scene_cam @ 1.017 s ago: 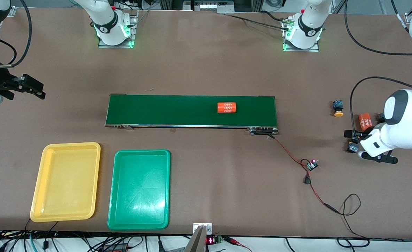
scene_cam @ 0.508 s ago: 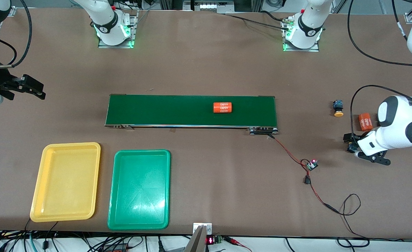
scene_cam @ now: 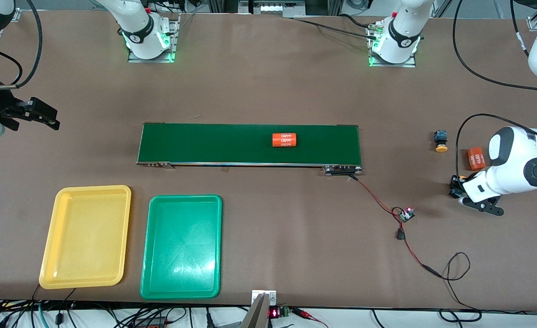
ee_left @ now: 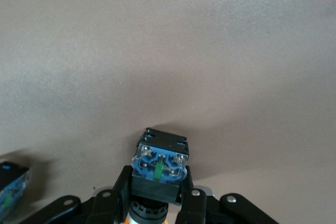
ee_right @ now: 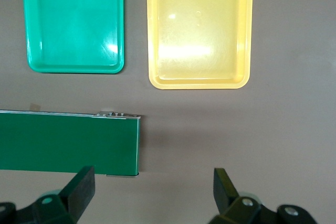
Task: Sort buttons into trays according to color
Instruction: 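Grasp the yellow-capped push button with the left gripper, then carry the yellow button with the left gripper onto the belt, release, then move the left gripper back to the button pile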
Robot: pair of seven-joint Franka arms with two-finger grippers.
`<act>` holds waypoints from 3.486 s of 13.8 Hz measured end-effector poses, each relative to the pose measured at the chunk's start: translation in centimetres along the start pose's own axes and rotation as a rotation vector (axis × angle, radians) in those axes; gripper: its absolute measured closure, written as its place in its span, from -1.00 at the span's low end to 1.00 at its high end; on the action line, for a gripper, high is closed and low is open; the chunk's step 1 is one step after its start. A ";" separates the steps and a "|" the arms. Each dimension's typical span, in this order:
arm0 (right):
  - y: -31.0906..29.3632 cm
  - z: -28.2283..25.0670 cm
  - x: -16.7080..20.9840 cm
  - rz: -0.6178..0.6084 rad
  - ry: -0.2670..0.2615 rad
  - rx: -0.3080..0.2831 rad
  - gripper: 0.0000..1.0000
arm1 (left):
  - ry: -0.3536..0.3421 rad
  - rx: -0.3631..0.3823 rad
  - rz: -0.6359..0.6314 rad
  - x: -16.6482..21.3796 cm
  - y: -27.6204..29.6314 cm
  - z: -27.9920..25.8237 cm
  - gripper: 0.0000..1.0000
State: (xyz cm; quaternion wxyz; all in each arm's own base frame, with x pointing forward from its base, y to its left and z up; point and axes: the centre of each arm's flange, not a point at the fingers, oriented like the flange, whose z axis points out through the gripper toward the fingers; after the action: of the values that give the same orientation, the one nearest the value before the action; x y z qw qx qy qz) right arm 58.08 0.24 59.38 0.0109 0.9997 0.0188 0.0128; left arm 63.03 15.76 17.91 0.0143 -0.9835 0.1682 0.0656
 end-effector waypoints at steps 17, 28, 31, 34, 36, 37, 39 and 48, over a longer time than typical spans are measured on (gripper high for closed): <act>-0.1 0.6 0.2 -0.002 -0.010 0.000 -1.00 | -0.120 -0.173 -0.155 5.5 27.1 -15.6 0.21; 0.2 0.3 0.2 0.004 -0.004 -0.001 -1.00 | -0.141 -0.187 -0.249 3.1 42.9 -8.7 0.21; 0.0 0.3 0.2 0.000 -0.004 0.000 -1.00 | -0.141 -0.187 -0.252 3.0 42.8 -8.3 -0.03; -0.1 0.3 0.2 -0.002 -0.005 0.000 -1.00 | -0.145 -0.184 -0.259 3.1 42.5 -8.4 -0.58; -0.1 0.5 0.3 -0.002 -0.007 0.000 -1.00 | -0.166 -0.163 -0.270 3.3 41.6 -9.1 -0.97; -0.1 0.5 0.3 -0.002 -0.008 0.000 -1.00 | -0.177 -0.148 -0.281 3.7 40.8 -10.0 -1.00; -0.1 0.6 0.3 -0.002 -0.008 0.000 -1.00 | -0.190 -0.116 -0.318 4.8 38.4 -12.9 -1.00; -0.1 0.6 0.3 -0.002 -0.007 0.000 -1.00 | -0.238 -0.062 -0.540 4.0 16.2 -17.1 -1.00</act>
State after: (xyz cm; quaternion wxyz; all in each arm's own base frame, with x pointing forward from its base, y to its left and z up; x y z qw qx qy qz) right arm 58.43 0.33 58.79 0.0112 0.9997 0.0196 0.0092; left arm 63.50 -1.65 34.24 0.0210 -0.9780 -0.1044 0.1792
